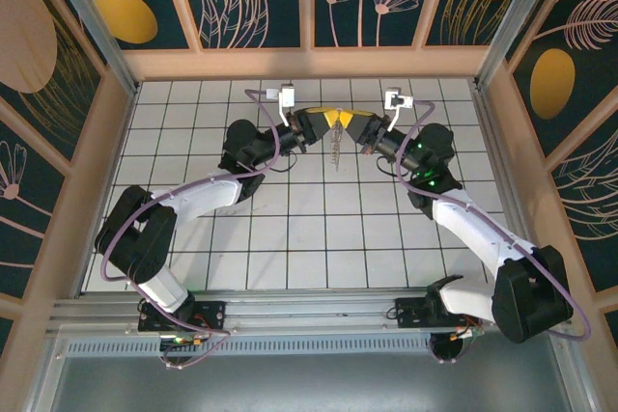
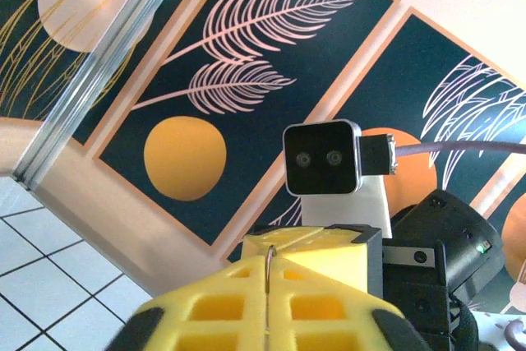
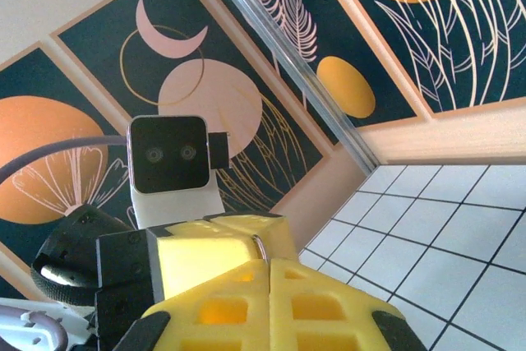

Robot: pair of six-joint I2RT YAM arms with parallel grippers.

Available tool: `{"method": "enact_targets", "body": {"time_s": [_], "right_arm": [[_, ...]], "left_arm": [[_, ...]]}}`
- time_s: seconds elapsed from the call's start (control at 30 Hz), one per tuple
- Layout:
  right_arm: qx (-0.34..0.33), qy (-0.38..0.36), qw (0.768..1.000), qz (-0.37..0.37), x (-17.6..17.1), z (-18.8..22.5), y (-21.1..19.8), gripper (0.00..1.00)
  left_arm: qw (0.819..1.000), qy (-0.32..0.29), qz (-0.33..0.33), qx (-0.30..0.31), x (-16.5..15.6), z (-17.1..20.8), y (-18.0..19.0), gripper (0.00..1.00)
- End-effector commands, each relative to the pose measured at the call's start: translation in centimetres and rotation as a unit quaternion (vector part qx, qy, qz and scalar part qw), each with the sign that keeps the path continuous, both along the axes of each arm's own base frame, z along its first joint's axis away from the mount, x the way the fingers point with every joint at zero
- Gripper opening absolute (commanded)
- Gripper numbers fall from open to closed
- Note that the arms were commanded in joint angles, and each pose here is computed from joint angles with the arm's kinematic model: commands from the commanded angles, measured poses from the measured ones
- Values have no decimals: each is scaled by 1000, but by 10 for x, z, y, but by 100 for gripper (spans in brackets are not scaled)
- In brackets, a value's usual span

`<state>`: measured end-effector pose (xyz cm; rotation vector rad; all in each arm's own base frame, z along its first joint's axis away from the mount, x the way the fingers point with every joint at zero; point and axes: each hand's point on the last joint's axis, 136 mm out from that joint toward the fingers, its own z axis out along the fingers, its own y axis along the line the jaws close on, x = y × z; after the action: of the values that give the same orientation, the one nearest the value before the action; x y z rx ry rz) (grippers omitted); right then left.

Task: Put the keys on the keyring

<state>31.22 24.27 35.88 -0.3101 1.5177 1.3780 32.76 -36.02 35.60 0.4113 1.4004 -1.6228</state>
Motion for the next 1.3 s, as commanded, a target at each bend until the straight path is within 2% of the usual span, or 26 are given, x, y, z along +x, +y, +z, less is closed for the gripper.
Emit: {"method": "enact_targets", "body": {"time_s": [0.0, 0.07, 0.13, 0.3, 0.43, 0.73, 1.07, 1.27], "right_arm": [[-29, -36, 999, 18, -2, 15, 1, 0], [-50, -36, 998, 22, 0, 11, -1, 0], [-67, -38, 997, 24, 2, 9, -5, 0], [-99, -39, 994, 29, 6, 3, -12, 0], [-108, -41, 992, 43, 6, 0, -14, 0], [-118, -40, 989, 80, 5, -7, -8, 0], [-117, -41, 988, 87, 3, -8, -7, 0], [-116, -42, 989, 87, 2, -8, -7, 0]], "left_arm": [[999, -27, 5, 24, -3, 12, -4, 33], [998, -36, 25, 43, 0, 13, 1, 44], [996, -48, 42, 61, 3, 16, 7, 50], [992, -58, 68, 91, 13, 18, 23, 59], [990, -60, 58, 117, 19, 14, 24, 61], [986, -63, -32, 150, 13, -5, 1, 62], [986, -56, -56, 146, 14, -12, -5, 61], [987, -52, -78, 131, 10, -13, -9, 53]]}}
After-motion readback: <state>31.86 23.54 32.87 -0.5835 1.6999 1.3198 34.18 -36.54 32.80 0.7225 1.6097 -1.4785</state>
